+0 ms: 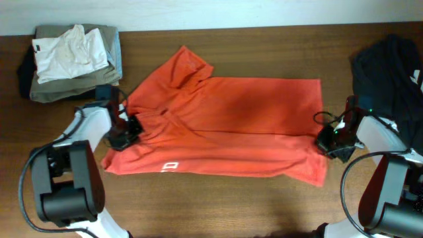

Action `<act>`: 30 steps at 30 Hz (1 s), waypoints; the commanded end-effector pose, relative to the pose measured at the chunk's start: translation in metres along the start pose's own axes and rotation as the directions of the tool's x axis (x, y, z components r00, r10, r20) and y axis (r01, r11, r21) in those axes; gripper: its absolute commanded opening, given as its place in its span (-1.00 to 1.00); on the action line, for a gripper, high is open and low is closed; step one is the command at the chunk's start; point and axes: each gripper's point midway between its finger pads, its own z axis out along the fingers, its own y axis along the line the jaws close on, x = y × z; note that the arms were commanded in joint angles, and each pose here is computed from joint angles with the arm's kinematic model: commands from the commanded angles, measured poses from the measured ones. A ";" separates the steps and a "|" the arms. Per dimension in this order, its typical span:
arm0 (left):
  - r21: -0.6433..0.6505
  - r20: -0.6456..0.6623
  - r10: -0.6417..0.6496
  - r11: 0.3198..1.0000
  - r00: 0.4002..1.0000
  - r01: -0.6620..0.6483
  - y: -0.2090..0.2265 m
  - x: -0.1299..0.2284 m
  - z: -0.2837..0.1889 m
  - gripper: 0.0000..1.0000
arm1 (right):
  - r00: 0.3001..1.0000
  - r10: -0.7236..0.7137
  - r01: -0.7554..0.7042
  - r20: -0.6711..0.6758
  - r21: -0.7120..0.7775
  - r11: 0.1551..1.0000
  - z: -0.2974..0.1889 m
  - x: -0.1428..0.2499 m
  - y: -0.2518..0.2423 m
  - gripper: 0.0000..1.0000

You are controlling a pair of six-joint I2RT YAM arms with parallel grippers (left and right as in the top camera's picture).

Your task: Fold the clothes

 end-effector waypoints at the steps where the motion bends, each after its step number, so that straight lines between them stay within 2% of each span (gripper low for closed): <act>1: -0.172 -0.007 -0.085 0.982 0.996 0.083 0.050 -0.006 0.008 -1.00 | 1.000 -0.006 0.007 -0.011 0.073 0.997 -0.004 0.002 -0.012 -0.92; 4: -0.162 -0.019 -0.083 0.984 0.996 0.079 0.045 -0.003 -0.002 -0.99 | 0.999 -0.005 0.007 -0.040 0.051 0.999 -0.009 0.012 -0.009 -0.92; 7: -0.130 0.033 -0.039 0.991 0.999 0.043 0.028 -0.005 -0.019 -0.99 | 0.974 -0.220 0.210 -0.046 -0.163 0.964 -0.022 0.027 0.035 -0.92; 11: -0.112 0.066 0.009 0.994 0.998 -0.002 0.011 -0.006 -0.025 -0.99 | 0.942 -0.323 0.309 -0.093 -0.137 0.941 -0.004 0.046 0.055 -0.92; 13: -0.114 0.066 0.009 0.993 0.998 -0.001 0.011 -0.006 -0.025 -0.99 | 0.946 -0.303 0.291 -0.114 -0.115 0.950 0.008 0.047 0.057 -0.92; 16: -0.117 0.068 0.008 0.993 0.998 -0.001 0.012 -0.006 -0.025 -0.99 | 0.957 -0.255 0.259 -0.138 0.012 0.966 0.027 0.039 0.035 -0.92; 21: -0.171 0.104 0.013 0.985 0.995 0.005 0.021 -0.013 -0.027 -0.97 | 0.974 -0.162 0.179 -0.159 0.096 0.979 0.046 0.030 0.012 -0.92; 23: -0.180 0.105 -0.006 0.983 0.994 0.024 0.024 -0.012 -0.027 -0.97 | 0.993 -0.042 0.064 -0.109 0.206 0.976 0.041 0.017 -0.012 -0.92; 24: -0.181 0.102 -0.031 0.982 0.994 0.050 0.025 -0.011 -0.028 -0.98 | 0.995 -0.014 0.035 -0.103 0.213 0.976 0.036 0.012 -0.016 -0.93; 30: -0.184 0.140 -0.050 0.980 0.989 0.076 0.023 -0.018 -0.039 -0.99 | 0.999 -0.006 0.020 -0.050 0.276 0.961 -0.002 -0.015 -0.015 -0.93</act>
